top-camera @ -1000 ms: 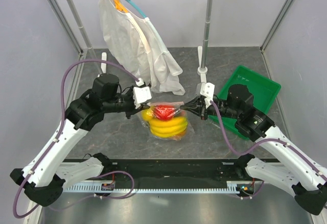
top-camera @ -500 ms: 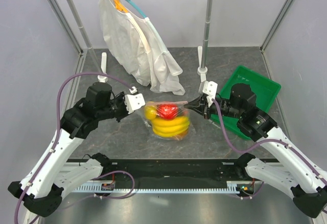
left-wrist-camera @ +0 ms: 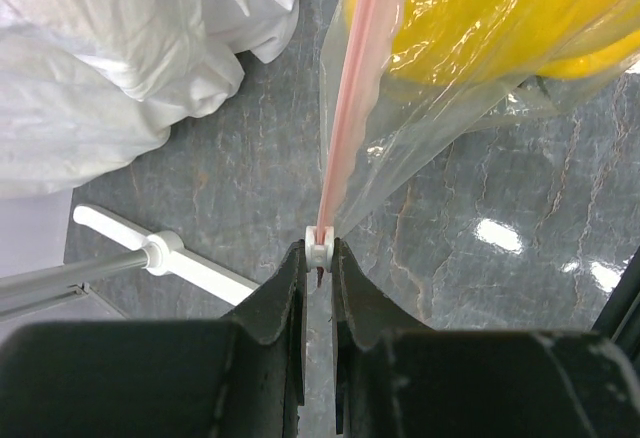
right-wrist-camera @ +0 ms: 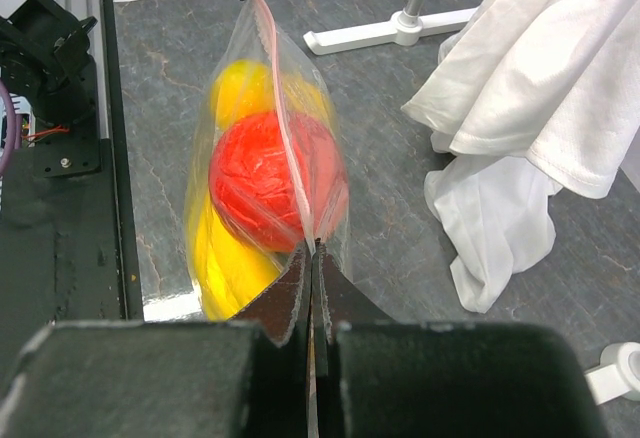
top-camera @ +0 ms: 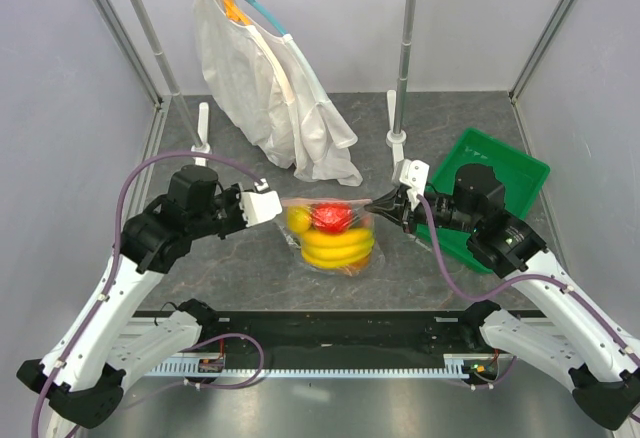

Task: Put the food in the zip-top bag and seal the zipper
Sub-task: Zip the zipper food storage bag at the center of the board, then place the zipper food storage bag at the center of the board.

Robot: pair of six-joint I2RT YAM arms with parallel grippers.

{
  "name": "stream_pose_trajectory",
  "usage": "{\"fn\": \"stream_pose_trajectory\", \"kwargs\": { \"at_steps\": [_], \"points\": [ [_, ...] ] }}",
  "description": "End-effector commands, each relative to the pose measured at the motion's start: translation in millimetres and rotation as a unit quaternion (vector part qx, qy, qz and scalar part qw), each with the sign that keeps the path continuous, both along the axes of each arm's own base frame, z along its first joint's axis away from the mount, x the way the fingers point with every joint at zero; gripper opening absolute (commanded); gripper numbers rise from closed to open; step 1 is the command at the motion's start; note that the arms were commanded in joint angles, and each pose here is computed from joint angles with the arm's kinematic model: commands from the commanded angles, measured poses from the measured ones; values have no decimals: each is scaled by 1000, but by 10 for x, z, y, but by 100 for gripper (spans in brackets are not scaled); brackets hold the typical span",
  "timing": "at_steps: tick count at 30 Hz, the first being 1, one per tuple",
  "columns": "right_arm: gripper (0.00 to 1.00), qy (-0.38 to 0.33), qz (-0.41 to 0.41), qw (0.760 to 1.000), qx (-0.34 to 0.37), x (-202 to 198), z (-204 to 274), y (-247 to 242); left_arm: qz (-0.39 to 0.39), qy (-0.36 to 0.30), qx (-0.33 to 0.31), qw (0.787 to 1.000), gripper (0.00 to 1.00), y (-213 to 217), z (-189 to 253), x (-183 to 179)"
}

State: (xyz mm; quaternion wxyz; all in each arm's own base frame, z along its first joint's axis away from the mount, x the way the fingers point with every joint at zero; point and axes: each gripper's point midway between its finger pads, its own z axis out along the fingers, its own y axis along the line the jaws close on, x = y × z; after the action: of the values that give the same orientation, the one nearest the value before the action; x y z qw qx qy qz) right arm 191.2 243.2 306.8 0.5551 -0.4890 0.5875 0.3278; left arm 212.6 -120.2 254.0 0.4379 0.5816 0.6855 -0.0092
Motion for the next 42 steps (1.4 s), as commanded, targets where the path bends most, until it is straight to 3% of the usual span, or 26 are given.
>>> {"fn": "stream_pose_trajectory", "kwargs": {
  "at_steps": [1, 5, 6, 10, 13, 22, 29, 34, 37, 42],
  "points": [
    [0, -48, -7, 999, 21, 32, 287, -41, 30, -16, 58, 998, 9, 253, -33, 57],
    [0, -45, 2, 999, 23, 29, 318, -5, 32, -5, 41, 999, 20, 193, 48, 62],
    [0, -43, 10, 999, 23, 10, 315, 9, 35, 9, 34, 999, 31, 172, 36, 48],
    [0, -28, 36, 999, 23, -34, 273, 76, 13, 35, -8, 999, 56, -3, 154, -25],
    [0, -27, 42, 999, 22, -41, 278, 92, -15, 60, -51, 997, 61, -175, 320, -133],
    [0, -33, 59, 997, 21, -85, 277, 112, -76, 143, -157, 974, 59, -649, 620, -303],
    [0, -37, 65, 997, 18, -121, 295, 104, -102, 181, -177, 962, 57, -940, 567, -202],
    [0, -33, 73, 997, 11, -137, 275, 110, -136, 202, -166, 956, 56, -1103, 464, -331],
    [0, -35, 79, 996, 12, -163, 287, 109, -147, 211, -158, 953, 51, -1189, 387, -392],
    [0, -36, 80, 996, 7, -190, 276, 89, -146, 235, -161, 947, 25, -1257, 345, -427]
  ]
}}
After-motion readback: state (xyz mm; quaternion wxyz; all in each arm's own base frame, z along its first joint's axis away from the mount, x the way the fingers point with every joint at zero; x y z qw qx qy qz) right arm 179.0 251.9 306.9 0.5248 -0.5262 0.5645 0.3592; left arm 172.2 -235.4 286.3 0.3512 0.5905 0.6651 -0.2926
